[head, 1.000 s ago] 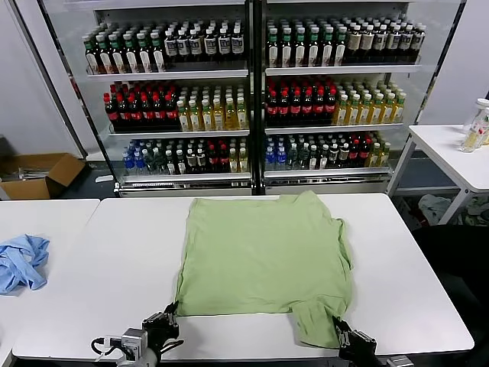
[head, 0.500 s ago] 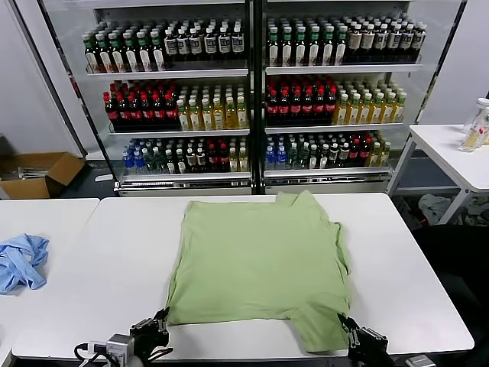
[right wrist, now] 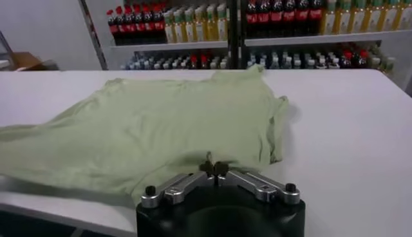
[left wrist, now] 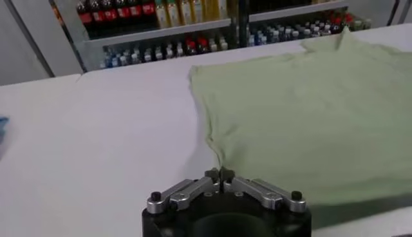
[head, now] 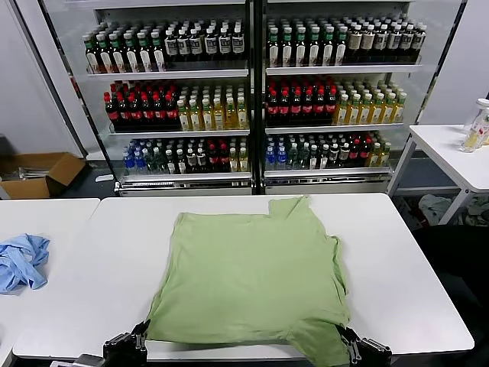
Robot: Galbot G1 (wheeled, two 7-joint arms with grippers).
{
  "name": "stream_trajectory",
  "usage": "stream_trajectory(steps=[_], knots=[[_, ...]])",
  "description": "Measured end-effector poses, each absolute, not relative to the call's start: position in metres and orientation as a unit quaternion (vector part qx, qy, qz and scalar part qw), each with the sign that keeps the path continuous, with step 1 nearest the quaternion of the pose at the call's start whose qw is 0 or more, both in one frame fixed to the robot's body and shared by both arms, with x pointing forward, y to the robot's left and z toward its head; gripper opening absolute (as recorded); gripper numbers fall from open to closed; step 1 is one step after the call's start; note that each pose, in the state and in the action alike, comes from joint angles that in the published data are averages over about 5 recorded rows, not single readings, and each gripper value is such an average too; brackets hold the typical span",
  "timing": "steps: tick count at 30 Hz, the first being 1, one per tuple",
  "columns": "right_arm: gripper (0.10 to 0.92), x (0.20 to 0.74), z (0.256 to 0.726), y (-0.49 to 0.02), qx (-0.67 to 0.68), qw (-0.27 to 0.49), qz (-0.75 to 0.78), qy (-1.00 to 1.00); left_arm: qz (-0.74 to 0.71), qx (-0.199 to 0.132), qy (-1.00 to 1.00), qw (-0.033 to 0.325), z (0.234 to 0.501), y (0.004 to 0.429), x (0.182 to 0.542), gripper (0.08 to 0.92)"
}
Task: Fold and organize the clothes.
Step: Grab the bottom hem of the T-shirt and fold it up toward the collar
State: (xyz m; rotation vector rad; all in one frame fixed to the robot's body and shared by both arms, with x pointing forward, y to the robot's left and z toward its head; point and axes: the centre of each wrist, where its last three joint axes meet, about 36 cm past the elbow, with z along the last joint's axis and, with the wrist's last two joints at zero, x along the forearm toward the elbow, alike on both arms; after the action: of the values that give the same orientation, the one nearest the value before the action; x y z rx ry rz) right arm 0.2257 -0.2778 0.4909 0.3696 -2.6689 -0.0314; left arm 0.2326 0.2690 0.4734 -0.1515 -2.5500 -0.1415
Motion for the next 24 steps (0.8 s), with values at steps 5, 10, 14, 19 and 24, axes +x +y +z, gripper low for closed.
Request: stream_trajectory(steps=[5,10,14,19,24], knots=[[0.109,0.256,0.484,-0.279,0.12,0.211,-0.01,-0.97,-0.034,-0.065,-0.96,0.27,0.463,0.273,0.259,0.086],[0.109,0.284,0.474,-0.279,0.109,0.205,-0.016,-0.973,-0.009,-0.061,-0.964,0.259,0.446,0.281,0.291,0.086],[0.109,0.303,0.466,-0.277,0.102,0.2,-0.022,-0.974,0.01,-0.059,-0.965,0.254,0.434,0.285,0.314,0.086],[0.109,0.323,0.457,-0.271,0.098,0.197,-0.026,-0.975,0.027,-0.065,-0.966,0.247,0.423,0.287,0.34,0.086],[0.109,0.339,0.45,-0.265,0.098,0.194,-0.024,-0.976,0.031,-0.071,-0.968,0.239,0.419,0.29,0.362,0.086]])
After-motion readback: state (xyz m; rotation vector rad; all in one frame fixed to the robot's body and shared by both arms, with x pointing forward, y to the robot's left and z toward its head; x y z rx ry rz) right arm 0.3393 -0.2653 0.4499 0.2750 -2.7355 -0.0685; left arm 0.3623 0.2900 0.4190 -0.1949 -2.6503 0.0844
